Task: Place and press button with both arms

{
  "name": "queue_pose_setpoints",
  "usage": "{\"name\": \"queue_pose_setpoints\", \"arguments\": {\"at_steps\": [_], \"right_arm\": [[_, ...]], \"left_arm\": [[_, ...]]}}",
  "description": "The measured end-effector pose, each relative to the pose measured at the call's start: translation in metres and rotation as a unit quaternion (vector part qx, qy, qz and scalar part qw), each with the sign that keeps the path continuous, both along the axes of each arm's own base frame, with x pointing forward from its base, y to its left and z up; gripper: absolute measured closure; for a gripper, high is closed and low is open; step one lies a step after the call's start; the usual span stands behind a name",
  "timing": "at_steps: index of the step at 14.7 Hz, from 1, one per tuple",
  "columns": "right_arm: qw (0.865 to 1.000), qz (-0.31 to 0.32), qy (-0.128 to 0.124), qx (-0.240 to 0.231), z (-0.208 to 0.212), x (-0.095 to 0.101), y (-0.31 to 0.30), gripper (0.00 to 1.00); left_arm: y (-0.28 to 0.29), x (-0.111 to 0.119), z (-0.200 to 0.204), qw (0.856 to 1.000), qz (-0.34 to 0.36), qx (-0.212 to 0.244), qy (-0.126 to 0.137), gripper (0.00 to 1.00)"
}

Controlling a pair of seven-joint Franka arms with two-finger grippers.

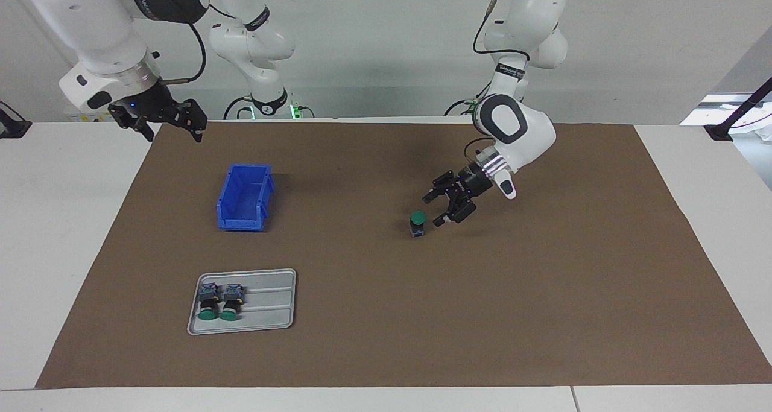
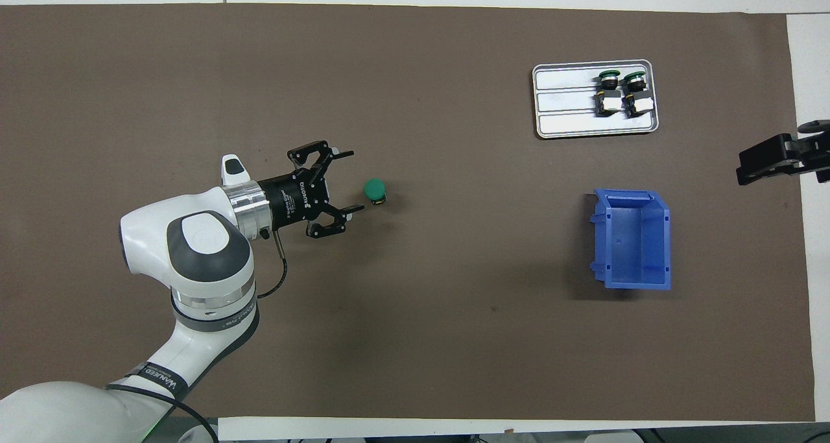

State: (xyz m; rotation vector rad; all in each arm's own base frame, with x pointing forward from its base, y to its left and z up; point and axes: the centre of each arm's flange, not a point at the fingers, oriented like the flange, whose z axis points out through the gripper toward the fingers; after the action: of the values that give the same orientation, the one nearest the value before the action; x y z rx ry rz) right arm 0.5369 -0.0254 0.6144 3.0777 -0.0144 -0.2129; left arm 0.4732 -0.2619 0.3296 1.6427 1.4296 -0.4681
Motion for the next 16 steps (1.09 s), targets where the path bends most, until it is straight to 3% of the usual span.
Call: {"name": "queue_pose_setpoints", "arguments": {"at_steps": [3,8,10,14,16], "right_arm": [[1.0,0.0,0.0,0.0,0.0,0.0,0.0,0.01],[1.0,0.0,0.0,0.0,0.0,0.0,0.0,0.01],[1.0,0.0,0.0,0.0,0.0,0.0,0.0,0.01],[1.0,0.0,0.0,0.0,0.0,0.0,0.0,0.01],[1.0,0.0,0.0,0.0,0.0,0.0,0.0,0.01]], "left_arm": [[0.01,0.006,0.014,0.999,-0.016,0.017,-0.024,0.0],[0.013,0.01,0.028,0.987,-0.105,0.095,-0.078,0.0],[0.007,0.01,0.036,0.973,-0.168,0.125,-0.099,0.0],[0.003,0.024,0.065,0.945,-0.25,0.177,-0.112,0.0],[0.0,0.029,0.076,0.918,-0.301,0.223,-0.131,0.0]]}}
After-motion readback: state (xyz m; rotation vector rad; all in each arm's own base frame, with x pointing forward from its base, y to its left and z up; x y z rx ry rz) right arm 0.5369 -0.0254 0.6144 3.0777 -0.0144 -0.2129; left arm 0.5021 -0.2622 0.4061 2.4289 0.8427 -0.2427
